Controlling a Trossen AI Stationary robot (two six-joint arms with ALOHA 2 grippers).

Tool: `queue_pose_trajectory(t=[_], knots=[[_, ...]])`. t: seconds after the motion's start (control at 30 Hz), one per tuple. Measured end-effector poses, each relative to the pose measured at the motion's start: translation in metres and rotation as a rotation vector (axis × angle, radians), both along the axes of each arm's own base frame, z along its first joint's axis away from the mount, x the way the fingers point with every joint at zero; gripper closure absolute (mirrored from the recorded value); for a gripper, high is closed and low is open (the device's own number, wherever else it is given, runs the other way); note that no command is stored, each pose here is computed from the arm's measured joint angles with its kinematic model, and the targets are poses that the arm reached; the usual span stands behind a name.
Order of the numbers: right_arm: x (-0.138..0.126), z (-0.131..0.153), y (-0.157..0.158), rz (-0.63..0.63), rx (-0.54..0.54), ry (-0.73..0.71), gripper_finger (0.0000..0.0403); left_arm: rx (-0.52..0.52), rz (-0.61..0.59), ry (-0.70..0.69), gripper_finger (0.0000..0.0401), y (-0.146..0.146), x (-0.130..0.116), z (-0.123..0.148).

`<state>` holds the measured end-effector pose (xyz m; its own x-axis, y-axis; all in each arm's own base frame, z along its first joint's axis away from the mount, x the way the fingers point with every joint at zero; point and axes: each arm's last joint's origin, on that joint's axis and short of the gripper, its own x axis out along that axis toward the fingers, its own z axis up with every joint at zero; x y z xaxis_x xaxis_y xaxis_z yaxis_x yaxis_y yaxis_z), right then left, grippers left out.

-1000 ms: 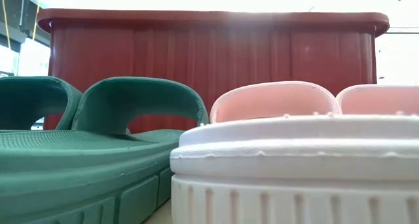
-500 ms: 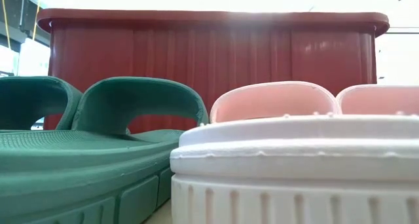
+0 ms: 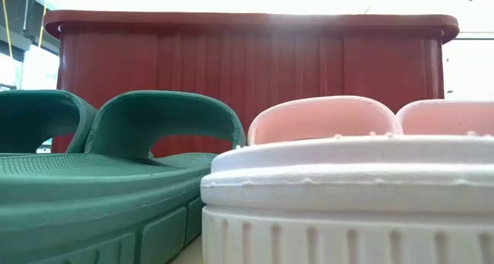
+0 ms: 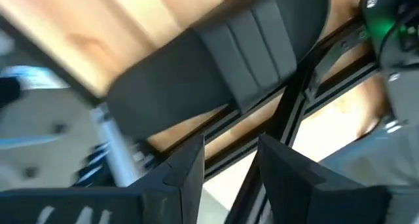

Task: Pick and place slides into bin
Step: Put the black slide into the red bin

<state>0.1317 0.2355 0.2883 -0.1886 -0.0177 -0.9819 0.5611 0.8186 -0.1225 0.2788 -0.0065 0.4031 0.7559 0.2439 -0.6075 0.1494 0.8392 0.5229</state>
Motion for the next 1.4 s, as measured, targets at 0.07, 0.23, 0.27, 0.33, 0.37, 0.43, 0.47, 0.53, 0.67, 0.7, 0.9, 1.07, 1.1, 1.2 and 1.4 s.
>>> queue_pose_trajectory(t=[0.07,0.23,0.27,0.33,0.37,0.43,0.47,0.53,0.67,0.7,0.9,1.07,1.1,1.2,1.4], knots=[[0.005,-0.018,0.007,0.044,-0.064,0.021,0.0269,0.0,0.0,0.0,0.04,0.0,0.0,0.0],[0.015,-0.051,0.021,0.134,-0.186,0.053,0.0269,0.001,0.0,0.0,0.04,0.0,0.0,0.0],[0.015,-0.056,0.022,0.14,-0.21,0.07,0.0269,0.001,0.0,0.001,0.04,0.0,0.0,0.0],[0.017,-0.064,0.025,0.141,-0.244,0.096,0.0269,0.001,0.0,0.001,0.04,0.0,0.0,0.0],[0.018,-0.068,0.026,0.142,-0.256,0.104,0.0269,0.001,0.0,0.001,0.04,0.0,0.0,0.0],[0.018,-0.076,0.029,0.146,-0.276,0.118,0.0269,0.001,0.0,0.001,0.04,0.0,0.0,0.0],[0.018,-0.079,0.03,0.148,-0.286,0.124,0.0269,0.001,0.0,0.001,0.04,0.0,0.0,0.0],[0.018,-0.084,0.031,0.15,-0.316,0.143,0.0269,0.001,0.0,0.001,0.04,0.0,0.0,0.0],[0.02,-0.094,0.033,0.152,-0.365,0.173,0.0269,0.001,0.0,0.001,0.04,0.0,0.0,0.0],[0.019,-0.097,0.034,0.156,-0.374,0.175,0.0269,0.001,0.0,0.002,0.04,0.0,0.0,0.0],[0.02,-0.111,0.038,0.161,-0.416,0.199,0.0269,0.002,0.0,0.002,0.04,0.0,0.0,0.0],[0.021,-0.118,0.04,0.156,-0.43,0.218,0.0269,-0.001,0.001,0.001,0.04,0.0,0.0,0.0],[0.021,-0.118,0.04,0.155,-0.43,0.218,0.0269,-0.001,0.001,0.001,0.04,0.0,0.0,0.0],[0.021,-0.118,0.04,0.153,-0.425,0.227,0.0269,-0.001,0.001,0.001,0.04,0.0,0.0,0.0],[0.02,-0.117,0.04,0.146,-0.402,0.263,0.0269,-0.011,0.011,-0.003,0.04,0.0,0.0,0.0]])
